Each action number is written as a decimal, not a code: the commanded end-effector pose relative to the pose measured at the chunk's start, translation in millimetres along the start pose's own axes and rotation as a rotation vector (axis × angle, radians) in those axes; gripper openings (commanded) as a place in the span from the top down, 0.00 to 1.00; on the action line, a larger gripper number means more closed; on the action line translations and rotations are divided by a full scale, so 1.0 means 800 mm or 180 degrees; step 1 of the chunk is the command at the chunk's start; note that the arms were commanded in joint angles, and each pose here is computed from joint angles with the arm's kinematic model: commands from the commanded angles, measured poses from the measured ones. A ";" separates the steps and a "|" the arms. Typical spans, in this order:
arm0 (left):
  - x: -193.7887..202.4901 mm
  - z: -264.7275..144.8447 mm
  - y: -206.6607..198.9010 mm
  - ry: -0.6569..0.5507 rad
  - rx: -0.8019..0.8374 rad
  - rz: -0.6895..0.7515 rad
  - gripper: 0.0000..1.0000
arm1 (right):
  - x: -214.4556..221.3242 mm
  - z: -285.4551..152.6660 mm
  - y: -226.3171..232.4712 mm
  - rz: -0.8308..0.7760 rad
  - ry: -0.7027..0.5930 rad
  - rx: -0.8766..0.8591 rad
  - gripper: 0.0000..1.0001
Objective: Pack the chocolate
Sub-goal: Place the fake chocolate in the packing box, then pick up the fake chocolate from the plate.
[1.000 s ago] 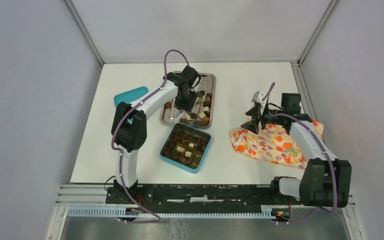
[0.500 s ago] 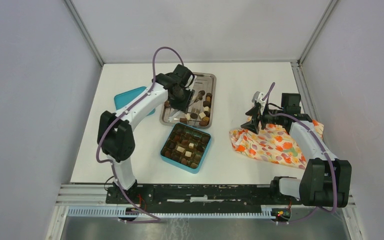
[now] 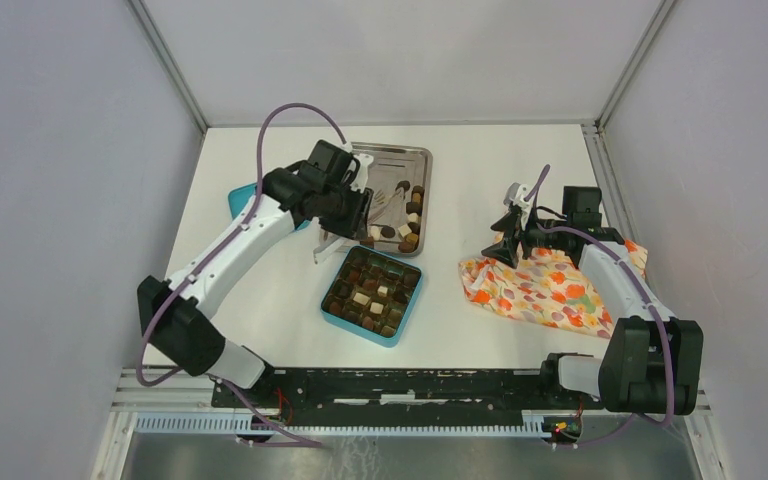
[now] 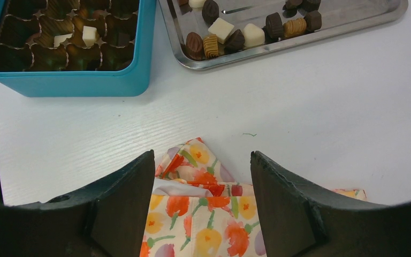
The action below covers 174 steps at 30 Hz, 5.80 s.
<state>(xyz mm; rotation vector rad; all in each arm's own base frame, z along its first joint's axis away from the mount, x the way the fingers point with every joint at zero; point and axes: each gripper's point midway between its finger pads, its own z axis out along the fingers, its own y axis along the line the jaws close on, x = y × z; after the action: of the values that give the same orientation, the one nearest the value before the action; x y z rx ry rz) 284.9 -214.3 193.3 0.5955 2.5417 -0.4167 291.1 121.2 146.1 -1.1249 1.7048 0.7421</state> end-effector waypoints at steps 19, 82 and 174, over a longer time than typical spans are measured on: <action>0.139 -0.093 -0.061 0.0370 0.0768 -0.0140 0.96 | -0.008 0.000 -0.005 -0.0106 -0.0032 0.0011 0.28; 0.221 -0.057 -0.092 0.0958 0.0645 0.0173 0.52 | -0.008 0.003 -0.003 -0.0115 -0.0019 -0.0009 0.28; -0.078 0.167 0.047 0.0357 -0.0710 0.0231 0.53 | -0.010 0.000 -0.004 -0.0163 0.0007 0.0000 0.28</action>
<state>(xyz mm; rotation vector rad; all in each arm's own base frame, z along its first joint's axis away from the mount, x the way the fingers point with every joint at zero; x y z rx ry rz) 389.8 -254.3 94.7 0.6100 2.6678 -0.0989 289.3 122.2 143.5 -1.1420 1.7085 0.7365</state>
